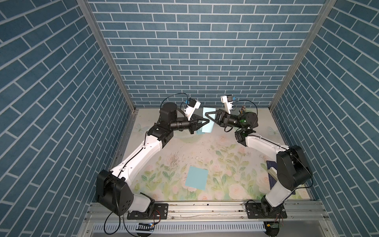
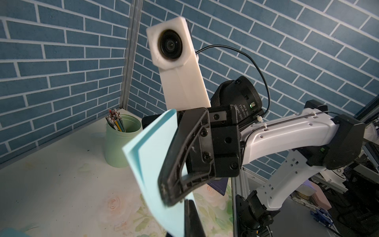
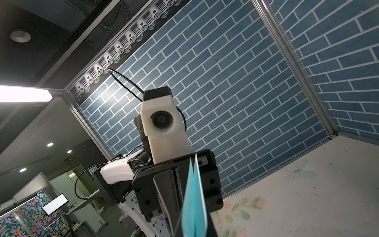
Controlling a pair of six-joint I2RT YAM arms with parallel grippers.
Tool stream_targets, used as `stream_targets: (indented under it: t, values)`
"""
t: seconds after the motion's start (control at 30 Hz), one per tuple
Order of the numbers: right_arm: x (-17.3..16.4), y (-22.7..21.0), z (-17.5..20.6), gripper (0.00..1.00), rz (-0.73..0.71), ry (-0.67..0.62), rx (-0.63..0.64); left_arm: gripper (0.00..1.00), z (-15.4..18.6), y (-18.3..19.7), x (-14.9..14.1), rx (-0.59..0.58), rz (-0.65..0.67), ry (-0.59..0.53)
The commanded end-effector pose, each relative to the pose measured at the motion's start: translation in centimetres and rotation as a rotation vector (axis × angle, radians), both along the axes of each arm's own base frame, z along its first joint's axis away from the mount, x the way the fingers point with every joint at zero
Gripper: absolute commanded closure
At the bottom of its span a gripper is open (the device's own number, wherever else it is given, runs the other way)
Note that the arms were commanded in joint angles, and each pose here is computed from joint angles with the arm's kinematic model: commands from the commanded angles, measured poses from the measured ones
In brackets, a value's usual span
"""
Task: Fold the square paper along the opposite sides
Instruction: Fold the paper.
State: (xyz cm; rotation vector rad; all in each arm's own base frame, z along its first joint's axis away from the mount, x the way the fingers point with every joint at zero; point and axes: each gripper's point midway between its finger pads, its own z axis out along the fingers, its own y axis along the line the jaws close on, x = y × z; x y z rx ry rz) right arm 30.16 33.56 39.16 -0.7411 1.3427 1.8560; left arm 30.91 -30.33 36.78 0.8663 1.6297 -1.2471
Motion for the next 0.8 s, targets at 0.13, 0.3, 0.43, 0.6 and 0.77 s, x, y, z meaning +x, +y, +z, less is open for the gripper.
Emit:
stream_targets:
  t: [0.13, 0.3, 0.43, 0.6, 0.77]
  values:
    - [-0.7, -0.5, 0.6, 0.77, 0.012, -0.033, 0.007, 1.00, 1.9, 1.1, 0.3, -0.059, 0.038, 0.006]
    - [-2.0, -1.0, 0.2, 0.56, 0.024, -0.067, 0.011, 1.00, 4.7, 2.2, -0.2, -0.175, 0.020, -0.025]
    - [-3.0, -1.2, 0.4, 0.55, 0.048, -0.088, 0.027, 1.00, 5.9, 2.2, -0.7, -0.218, -0.012, -0.038]
    - [-3.4, -1.4, 0.6, 0.81, 0.055, -0.095, 0.030, 1.00, 6.1, 2.2, -0.9, -0.223, -0.016, -0.036]
    - [-3.7, -1.6, 0.6, 1.00, 0.055, -0.094, 0.031, 1.00, 6.0, 2.4, -1.0, -0.204, 0.000, -0.041]
